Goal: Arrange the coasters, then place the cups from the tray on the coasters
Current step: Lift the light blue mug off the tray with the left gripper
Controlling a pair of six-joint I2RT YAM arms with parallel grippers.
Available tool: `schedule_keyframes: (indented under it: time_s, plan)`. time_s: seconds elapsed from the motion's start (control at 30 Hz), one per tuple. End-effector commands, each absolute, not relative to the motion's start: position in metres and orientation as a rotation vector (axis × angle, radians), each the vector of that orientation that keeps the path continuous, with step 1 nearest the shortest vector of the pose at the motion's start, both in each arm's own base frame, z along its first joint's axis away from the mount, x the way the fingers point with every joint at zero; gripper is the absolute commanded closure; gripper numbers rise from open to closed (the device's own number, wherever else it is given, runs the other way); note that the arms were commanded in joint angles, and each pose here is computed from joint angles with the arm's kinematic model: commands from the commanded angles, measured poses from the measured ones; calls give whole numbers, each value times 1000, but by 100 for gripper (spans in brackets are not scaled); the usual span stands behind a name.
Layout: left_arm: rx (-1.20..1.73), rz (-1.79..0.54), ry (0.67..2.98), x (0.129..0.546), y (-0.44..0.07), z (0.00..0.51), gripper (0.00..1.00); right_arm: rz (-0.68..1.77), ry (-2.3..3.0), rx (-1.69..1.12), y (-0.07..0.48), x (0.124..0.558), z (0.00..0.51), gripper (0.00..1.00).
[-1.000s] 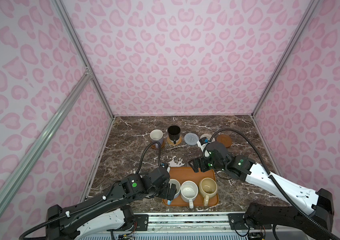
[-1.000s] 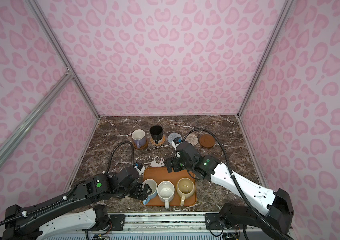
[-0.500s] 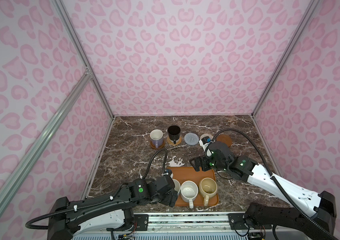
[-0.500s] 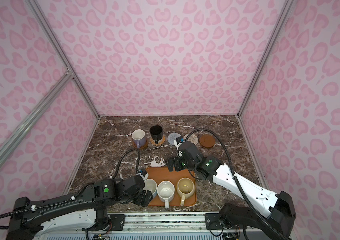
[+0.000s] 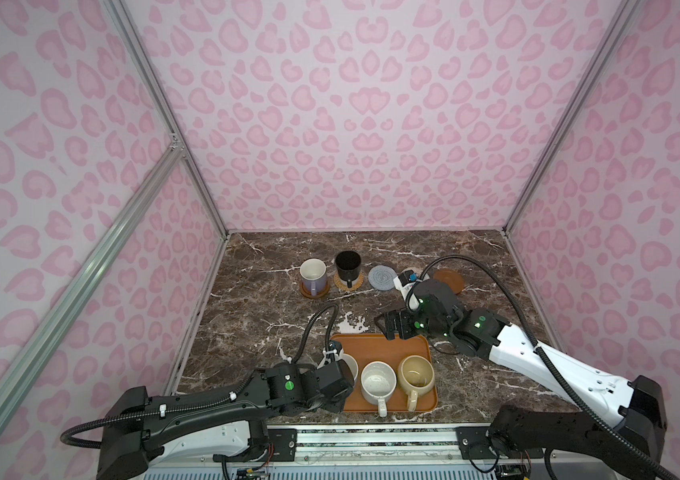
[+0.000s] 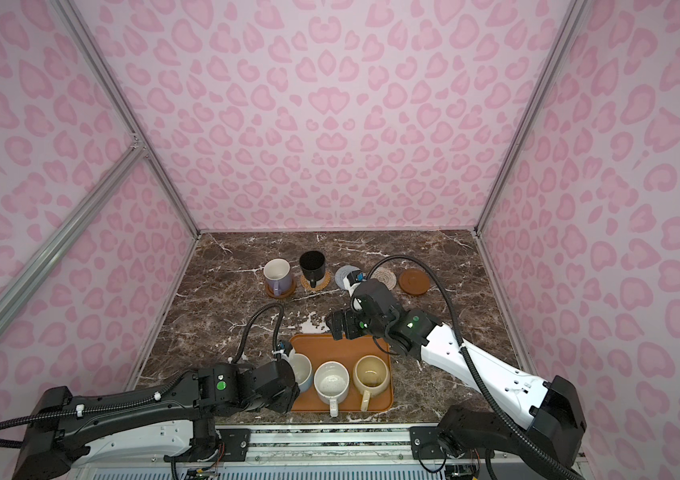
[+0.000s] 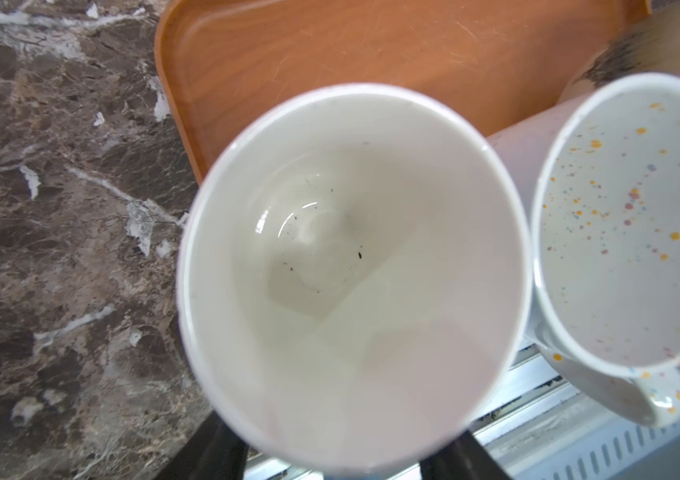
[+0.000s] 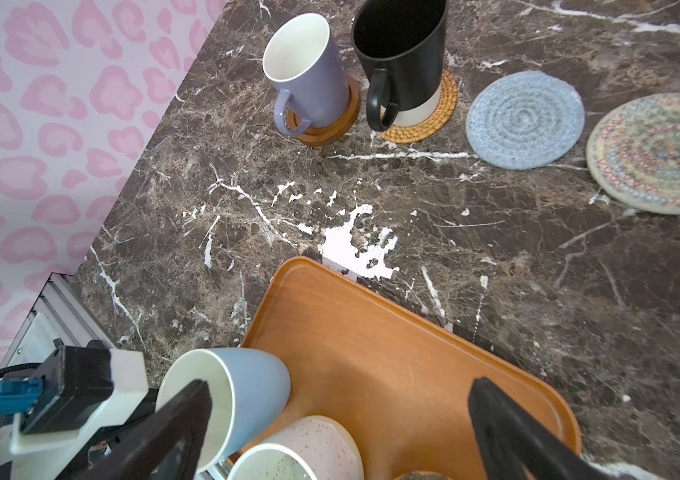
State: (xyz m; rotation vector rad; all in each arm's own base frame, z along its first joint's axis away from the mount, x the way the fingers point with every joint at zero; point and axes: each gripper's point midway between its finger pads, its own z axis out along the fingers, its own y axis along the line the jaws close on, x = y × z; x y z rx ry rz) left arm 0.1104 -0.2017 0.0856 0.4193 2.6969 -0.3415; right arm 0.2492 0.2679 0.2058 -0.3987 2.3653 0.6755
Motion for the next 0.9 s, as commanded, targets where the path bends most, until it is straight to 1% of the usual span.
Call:
schedule_keyframes:
  time_s: [0.0, 0.07, 0.17, 0.23, 0.33, 0.4, 0.57, 0.67, 0.7, 0.77, 0.87]
  plan:
    - [348, -293, 2669, 120, -199, 85, 44, 710, 2321, -392, 276, 256, 216, 1]
    - [330, -256, 2668, 121, -195, 82, 49, 703, 2325, -391, 276, 257, 213, 1]
    - [326, -270, 2666, 121, -198, 77, 53, 697, 2335, -391, 276, 258, 210, 1]
    - [328, -276, 2663, 122, -201, 76, 59, 694, 2340, -390, 276, 259, 208, 2]
    - [330, -254, 2658, 125, -201, 76, 62, 690, 2348, -386, 276, 261, 205, 1]
    - [327, -240, 2656, 126, -201, 75, 69, 687, 2358, -385, 276, 261, 201, 1]
    - [307, -175, 2643, 131, -197, 73, 73, 693, 2371, -386, 277, 262, 197, 2]
    - [300, -169, 2636, 133, -197, 72, 79, 704, 2377, -398, 279, 261, 195, 2]
    - [297, -167, 2633, 133, -197, 73, 79, 714, 2377, -404, 280, 260, 195, 2]
    - [284, -169, 2626, 135, -196, 75, 85, 756, 2375, -425, 284, 257, 193, 2]
    - [274, -170, 2612, 137, -197, 79, 91, 859, 2383, -467, 289, 249, 190, 4]
